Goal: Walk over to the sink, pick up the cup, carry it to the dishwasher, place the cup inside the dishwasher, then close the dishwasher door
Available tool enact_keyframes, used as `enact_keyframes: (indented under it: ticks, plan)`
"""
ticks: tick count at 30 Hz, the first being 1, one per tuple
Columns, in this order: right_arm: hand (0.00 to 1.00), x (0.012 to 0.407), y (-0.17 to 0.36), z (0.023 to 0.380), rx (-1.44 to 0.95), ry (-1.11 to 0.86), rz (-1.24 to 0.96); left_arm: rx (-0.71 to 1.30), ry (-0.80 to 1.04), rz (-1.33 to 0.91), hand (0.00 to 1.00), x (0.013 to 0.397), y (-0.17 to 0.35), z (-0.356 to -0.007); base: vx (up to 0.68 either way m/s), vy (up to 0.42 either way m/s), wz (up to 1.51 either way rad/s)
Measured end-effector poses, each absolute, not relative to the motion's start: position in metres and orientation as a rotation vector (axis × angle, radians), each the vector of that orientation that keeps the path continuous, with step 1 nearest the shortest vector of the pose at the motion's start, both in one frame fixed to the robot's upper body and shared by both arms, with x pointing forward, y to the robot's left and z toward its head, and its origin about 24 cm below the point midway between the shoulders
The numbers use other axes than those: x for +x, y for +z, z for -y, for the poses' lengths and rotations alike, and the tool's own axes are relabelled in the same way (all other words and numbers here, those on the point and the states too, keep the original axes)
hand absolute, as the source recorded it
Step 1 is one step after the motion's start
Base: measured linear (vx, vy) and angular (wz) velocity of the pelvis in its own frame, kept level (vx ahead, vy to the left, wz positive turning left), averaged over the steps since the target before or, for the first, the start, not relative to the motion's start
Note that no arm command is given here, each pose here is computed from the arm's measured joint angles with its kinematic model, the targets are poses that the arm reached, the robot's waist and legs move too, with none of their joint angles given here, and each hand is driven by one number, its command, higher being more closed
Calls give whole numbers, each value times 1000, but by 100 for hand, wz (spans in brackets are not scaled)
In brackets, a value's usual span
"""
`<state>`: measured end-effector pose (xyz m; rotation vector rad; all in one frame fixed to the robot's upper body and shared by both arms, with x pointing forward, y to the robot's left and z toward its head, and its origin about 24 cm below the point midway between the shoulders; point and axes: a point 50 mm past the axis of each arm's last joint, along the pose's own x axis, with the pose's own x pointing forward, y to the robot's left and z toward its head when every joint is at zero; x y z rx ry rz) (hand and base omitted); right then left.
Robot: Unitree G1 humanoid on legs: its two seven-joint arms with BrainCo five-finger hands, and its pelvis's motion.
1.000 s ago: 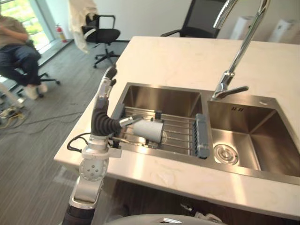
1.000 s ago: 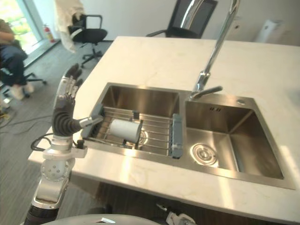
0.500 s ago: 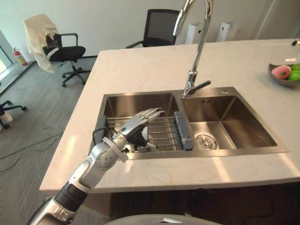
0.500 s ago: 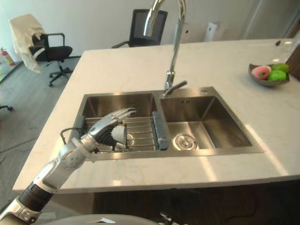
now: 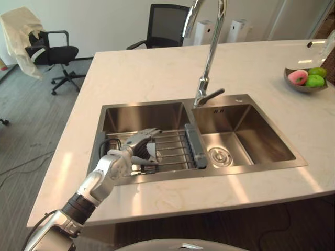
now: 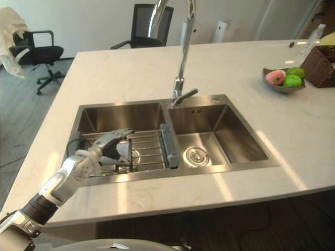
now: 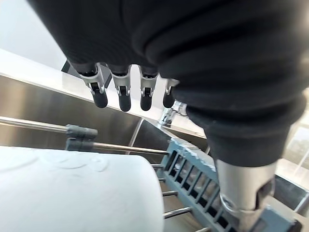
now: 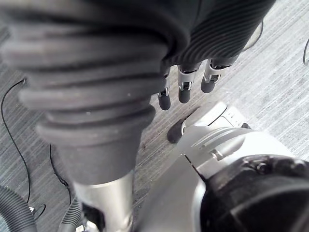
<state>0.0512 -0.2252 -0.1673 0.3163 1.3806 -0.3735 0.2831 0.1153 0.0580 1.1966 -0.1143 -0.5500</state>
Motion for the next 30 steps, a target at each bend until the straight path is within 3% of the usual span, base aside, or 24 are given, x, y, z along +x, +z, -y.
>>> enact_keyframes:
  ticks: [9,27,28,30]
  plan:
    - [0,52,-167,225,326,-375,-1388,1306,-531,-47,0,288,30,-134,-22,-20,-1]
    - [0,50,-166,226,336,-366,-1428,1403,-595,-149,0,285,16,-142,-13,-14,0]
    - [0,51,-166,226,335,-363,-1432,1408,-596,-169,100,285,13,-144,0,0,0]
    - [0,51,-166,226,333,-360,-1435,1406,-588,-204,100,286,10,-149,-14,-17,0]
